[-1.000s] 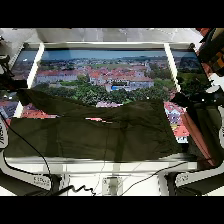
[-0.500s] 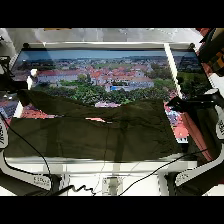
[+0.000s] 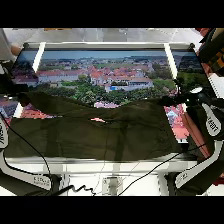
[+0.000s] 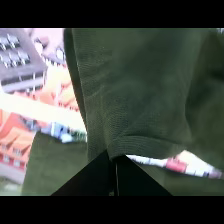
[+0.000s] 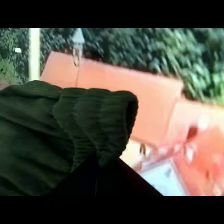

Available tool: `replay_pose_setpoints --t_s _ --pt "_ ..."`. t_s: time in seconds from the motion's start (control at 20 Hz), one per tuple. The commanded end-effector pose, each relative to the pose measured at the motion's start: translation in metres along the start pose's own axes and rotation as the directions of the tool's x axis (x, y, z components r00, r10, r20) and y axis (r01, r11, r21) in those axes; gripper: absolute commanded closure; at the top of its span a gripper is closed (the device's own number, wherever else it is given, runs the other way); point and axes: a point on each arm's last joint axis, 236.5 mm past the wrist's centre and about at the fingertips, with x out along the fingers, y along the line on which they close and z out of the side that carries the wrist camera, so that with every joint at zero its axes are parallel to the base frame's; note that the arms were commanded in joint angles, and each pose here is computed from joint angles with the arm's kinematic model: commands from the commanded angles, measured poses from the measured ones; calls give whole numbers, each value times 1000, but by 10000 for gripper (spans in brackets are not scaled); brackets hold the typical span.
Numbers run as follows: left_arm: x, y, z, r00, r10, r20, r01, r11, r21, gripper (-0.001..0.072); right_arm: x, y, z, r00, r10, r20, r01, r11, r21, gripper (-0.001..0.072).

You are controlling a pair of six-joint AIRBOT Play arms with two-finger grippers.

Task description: Fold the clothes and pants, and hang the long-sleeved shirts on hangers.

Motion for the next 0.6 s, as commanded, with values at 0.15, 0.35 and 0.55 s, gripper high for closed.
replay_pose_setpoints --t_s 0.15,0.35,0.55 --pt "-9 6 -54 976 -7 -218 54 977 207 689 -60 -27 70 938 -188 292 181 982 50 686" --pt "-29 23 -39 990 9 -140 17 984 177 689 -119 -38 85 886 -257 386 251 966 67 686" --pt "-59 21 -19 997 -59 -40 65 981 185 689 -130 -41 79 888 -269 374 266 962 60 686"
